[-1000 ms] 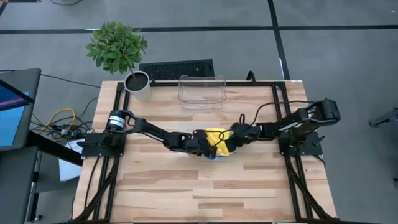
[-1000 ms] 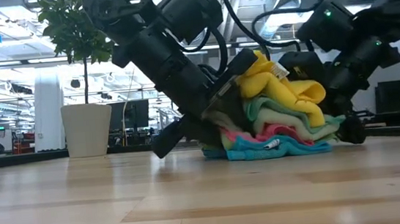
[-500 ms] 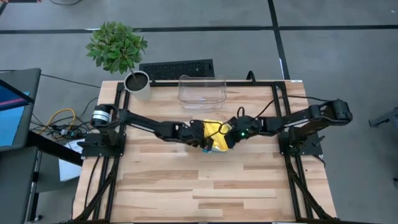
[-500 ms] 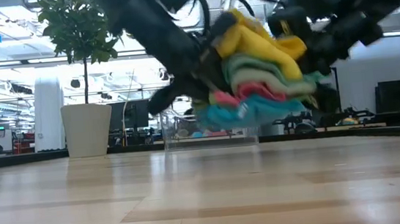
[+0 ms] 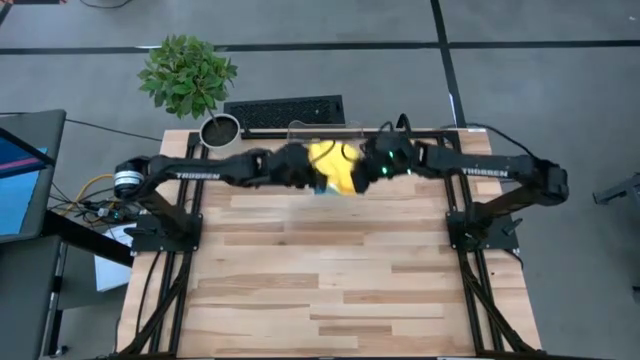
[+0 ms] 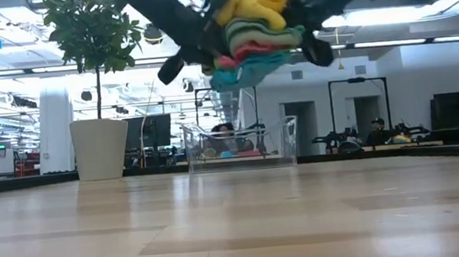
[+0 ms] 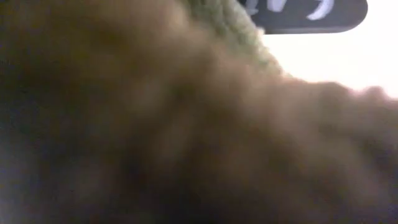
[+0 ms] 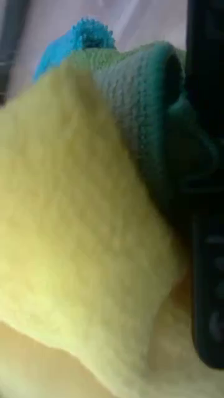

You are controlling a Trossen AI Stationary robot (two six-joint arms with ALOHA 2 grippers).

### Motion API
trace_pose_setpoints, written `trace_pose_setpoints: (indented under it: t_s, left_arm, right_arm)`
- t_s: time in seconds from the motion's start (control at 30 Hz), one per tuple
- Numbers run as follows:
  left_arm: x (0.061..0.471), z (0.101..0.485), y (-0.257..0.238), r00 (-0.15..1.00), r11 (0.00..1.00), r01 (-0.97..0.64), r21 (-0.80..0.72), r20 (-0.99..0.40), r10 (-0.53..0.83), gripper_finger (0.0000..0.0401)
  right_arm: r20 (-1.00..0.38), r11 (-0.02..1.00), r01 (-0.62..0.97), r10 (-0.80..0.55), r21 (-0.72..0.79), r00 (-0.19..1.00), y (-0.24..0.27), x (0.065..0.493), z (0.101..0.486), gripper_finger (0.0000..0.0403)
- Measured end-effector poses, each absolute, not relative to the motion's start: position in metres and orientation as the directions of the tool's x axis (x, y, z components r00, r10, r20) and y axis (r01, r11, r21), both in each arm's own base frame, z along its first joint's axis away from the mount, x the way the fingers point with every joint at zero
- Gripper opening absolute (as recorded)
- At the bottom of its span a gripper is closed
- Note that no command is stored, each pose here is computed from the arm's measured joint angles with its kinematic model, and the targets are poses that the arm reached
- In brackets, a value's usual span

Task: Fold microfiber towels
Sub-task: Put the folded stacked microfiber towels into the transparent bin

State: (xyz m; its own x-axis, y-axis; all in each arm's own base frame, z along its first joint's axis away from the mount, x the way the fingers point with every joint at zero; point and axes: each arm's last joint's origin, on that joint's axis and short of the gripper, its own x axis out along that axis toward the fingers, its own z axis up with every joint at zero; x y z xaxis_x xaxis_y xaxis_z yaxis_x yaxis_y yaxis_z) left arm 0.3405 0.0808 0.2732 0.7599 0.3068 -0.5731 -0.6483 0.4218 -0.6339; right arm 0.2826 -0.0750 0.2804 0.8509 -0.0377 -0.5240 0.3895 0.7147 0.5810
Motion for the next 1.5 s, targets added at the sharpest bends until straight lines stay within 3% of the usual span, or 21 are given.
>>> trace_pose_setpoints:
  t_s: [0.13, 0.5, 0.7, 0.97, 1.27, 1.5]
  left_arm:
    - [0.330, 0.273, 0.116, 0.740, 0.412, -0.672, -0.615, -0.574, 0.351, 0.0042]
    - [0.301, 0.245, 0.200, 0.639, 0.341, -0.769, -0.541, -0.648, 0.415, 0.0043]
    - [0.302, 0.218, 0.232, 0.659, 0.339, -0.752, -0.566, -0.642, 0.391, 0.0043]
    - [0.305, 0.200, 0.238, 0.641, 0.353, -0.766, -0.537, -0.675, 0.364, 0.0056]
    - [0.305, 0.199, 0.239, 0.641, 0.364, -0.765, -0.531, -0.679, 0.357, 0.0147]
    - [0.307, 0.202, 0.235, 0.714, 0.384, -0.690, -0.613, -0.663, 0.226, 0.0232]
  right_arm:
    - [-0.511, 0.717, 0.387, -0.050, 0.580, 0.858, -0.108, 0.300, 0.291, 0.0080]
    - [-0.621, 0.683, 0.487, -0.062, 0.545, 0.781, -0.197, 0.349, 0.248, 0.0080]
    - [-0.688, 0.640, 0.566, -0.080, 0.519, 0.721, -0.228, 0.346, 0.230, 0.0080]
    - [-0.730, 0.618, 0.629, -0.128, 0.471, 0.672, -0.238, 0.339, 0.224, 0.0083]
    - [-0.792, 0.593, 0.698, -0.158, 0.402, 0.590, -0.238, 0.332, 0.218, 0.0241]
    - [-0.821, 0.601, 0.707, -0.141, 0.373, 0.553, -0.239, 0.325, 0.217, 0.0260]
